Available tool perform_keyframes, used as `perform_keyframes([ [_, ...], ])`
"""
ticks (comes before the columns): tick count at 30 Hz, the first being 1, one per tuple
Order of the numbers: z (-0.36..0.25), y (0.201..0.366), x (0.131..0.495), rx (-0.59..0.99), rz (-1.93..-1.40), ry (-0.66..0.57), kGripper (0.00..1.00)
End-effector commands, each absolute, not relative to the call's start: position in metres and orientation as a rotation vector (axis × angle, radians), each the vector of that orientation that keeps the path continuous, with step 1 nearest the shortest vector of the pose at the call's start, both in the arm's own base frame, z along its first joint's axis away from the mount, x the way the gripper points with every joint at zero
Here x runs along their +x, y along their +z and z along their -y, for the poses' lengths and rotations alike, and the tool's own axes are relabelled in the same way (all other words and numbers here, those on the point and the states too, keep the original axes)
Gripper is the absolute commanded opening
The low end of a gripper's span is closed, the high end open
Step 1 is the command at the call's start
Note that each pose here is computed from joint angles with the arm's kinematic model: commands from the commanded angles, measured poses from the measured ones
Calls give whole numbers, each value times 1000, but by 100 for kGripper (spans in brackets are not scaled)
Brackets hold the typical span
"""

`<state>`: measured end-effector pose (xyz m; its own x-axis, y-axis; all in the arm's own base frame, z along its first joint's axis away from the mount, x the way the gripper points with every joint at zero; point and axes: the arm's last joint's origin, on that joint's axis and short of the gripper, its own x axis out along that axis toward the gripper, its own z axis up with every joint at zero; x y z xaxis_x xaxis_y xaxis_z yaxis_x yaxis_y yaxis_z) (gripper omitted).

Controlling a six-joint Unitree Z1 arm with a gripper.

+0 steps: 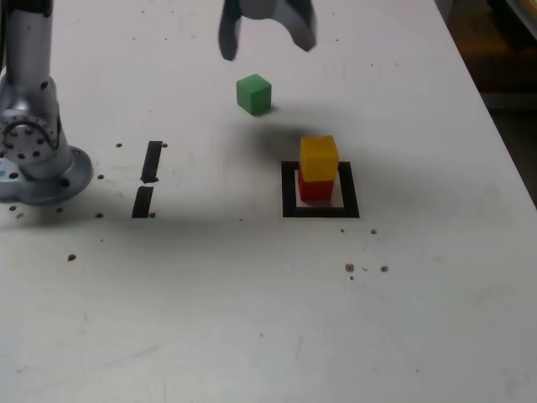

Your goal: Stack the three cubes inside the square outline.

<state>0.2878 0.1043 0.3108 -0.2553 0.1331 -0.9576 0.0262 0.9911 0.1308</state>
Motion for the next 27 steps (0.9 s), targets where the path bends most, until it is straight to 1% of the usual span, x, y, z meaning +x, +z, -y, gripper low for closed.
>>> perform_keyframes([
  [1,-117,302,282,56,-1847,130,99],
  [2,-124,298,280,16,-1847,150,99],
  [4,-135,289,275,-71,-1831,196,99],
  [8,-151,273,270,-256,-1770,307,97],
  [11,-154,266,268,-378,-1731,392,96],
  [15,-157,258,274,-480,-1690,465,94],
  [17,-158,252,278,-500,-1685,476,94],
  [19,-159,245,280,-514,-1690,479,93],
  [24,-160,231,281,-538,-1721,491,85],
  [27,-160,226,281,-548,-1725,502,81],
])
